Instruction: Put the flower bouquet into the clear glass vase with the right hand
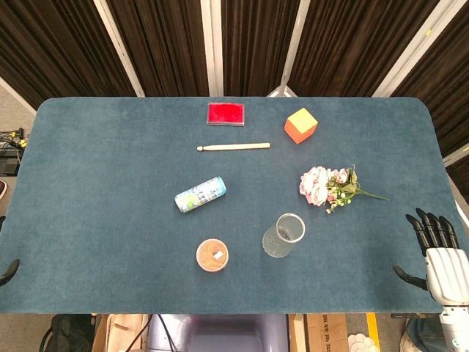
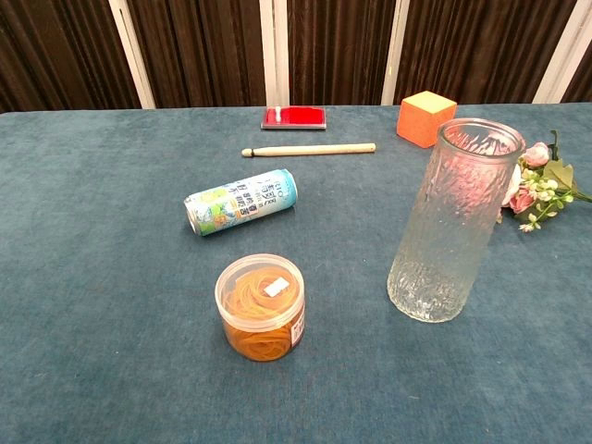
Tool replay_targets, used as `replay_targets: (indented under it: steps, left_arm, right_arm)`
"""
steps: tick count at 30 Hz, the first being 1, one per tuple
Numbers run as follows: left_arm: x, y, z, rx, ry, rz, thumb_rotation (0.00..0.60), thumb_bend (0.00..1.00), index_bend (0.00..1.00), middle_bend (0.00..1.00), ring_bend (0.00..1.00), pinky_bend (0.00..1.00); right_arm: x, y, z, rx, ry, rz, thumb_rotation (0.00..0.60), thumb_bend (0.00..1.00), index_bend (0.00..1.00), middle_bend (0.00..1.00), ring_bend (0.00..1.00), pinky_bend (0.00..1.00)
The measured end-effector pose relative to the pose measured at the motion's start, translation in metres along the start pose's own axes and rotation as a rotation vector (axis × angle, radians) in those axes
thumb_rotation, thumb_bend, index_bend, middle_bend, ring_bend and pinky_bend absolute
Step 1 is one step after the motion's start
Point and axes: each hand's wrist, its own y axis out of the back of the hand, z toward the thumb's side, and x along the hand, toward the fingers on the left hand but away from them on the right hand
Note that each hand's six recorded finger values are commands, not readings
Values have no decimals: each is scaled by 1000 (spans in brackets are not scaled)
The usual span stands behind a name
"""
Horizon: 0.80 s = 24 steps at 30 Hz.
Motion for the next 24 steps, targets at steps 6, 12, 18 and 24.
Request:
replay_targets:
  steps: [6,12,18,24]
  left_arm:
    - [-2,1,-1,-1,4,0,600,349,160,0,0,62]
    - [-2,3,-2,-5,13,9,600,348,160,0,0,63]
    - [-1,0,0,3,12,5,600,349,160,0,0,62]
    - [-3,0,1,1,11,2,600,349,160,0,0,62]
  right_arm:
    - [2,1,0,-2,2,4,600,68,115,61,2,0]
    - [1,0,0,-5,-4,11,600,67,115,61,3,0]
    - [1,0,0,-13,-5,14,600,68,115,62,2,0]
    - [2,0,1,-38,5,24,600,68,115,61,3,0]
